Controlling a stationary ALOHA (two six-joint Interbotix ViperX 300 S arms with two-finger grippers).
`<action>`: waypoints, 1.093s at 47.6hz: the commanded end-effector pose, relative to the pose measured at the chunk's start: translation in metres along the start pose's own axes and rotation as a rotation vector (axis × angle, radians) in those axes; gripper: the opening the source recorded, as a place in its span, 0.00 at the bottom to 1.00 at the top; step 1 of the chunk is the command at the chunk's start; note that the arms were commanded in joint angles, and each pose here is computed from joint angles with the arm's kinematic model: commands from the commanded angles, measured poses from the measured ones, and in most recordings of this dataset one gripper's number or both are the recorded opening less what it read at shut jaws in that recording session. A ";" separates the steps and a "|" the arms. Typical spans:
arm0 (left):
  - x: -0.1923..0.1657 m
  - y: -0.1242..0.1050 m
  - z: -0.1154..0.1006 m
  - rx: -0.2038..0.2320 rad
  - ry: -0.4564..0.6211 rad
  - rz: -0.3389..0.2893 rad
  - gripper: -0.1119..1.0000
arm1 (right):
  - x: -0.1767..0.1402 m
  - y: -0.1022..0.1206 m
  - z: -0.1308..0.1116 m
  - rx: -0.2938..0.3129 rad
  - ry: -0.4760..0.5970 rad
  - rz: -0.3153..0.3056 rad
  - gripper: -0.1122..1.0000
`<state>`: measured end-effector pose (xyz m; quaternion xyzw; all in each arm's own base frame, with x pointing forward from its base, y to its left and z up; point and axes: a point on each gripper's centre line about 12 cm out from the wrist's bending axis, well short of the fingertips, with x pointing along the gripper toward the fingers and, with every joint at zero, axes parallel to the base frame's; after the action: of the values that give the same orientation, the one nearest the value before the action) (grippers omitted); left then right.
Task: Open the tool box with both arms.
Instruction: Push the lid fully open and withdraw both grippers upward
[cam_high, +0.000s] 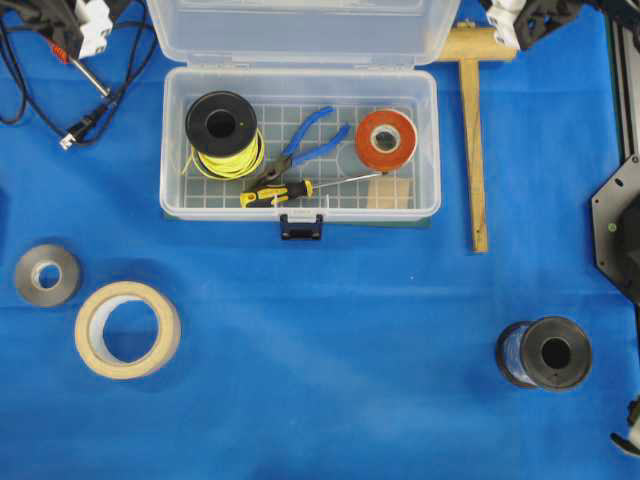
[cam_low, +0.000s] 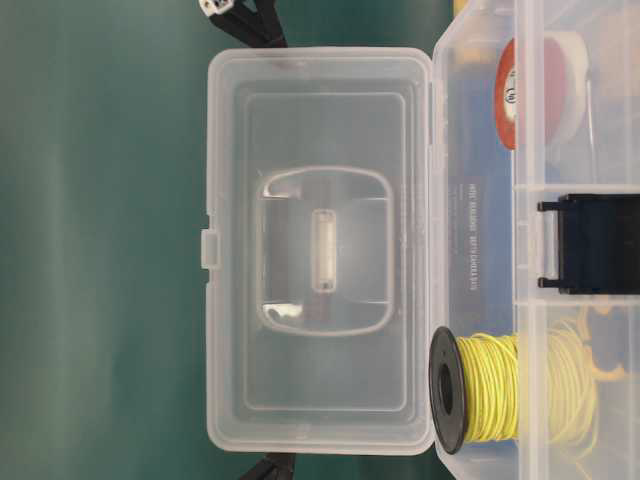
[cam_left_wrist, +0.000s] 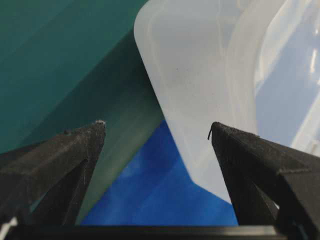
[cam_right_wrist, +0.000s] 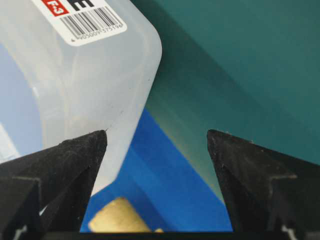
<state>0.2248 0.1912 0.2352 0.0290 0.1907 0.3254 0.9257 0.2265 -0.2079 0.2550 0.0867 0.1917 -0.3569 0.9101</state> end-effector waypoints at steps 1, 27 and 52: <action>0.004 0.003 0.011 -0.001 -0.027 0.008 0.92 | 0.003 -0.003 0.015 0.008 -0.037 -0.007 0.85; -0.014 0.018 -0.001 -0.018 -0.015 0.062 0.92 | -0.024 -0.021 0.005 0.034 -0.035 -0.067 0.85; -0.055 0.022 -0.008 -0.033 -0.058 0.100 0.92 | -0.059 -0.024 0.000 0.052 -0.056 -0.085 0.85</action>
<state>0.1684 0.1727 0.2448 0.0306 0.1650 0.3719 0.9130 0.1690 -0.1861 0.2750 0.0906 0.1658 -0.4005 0.8966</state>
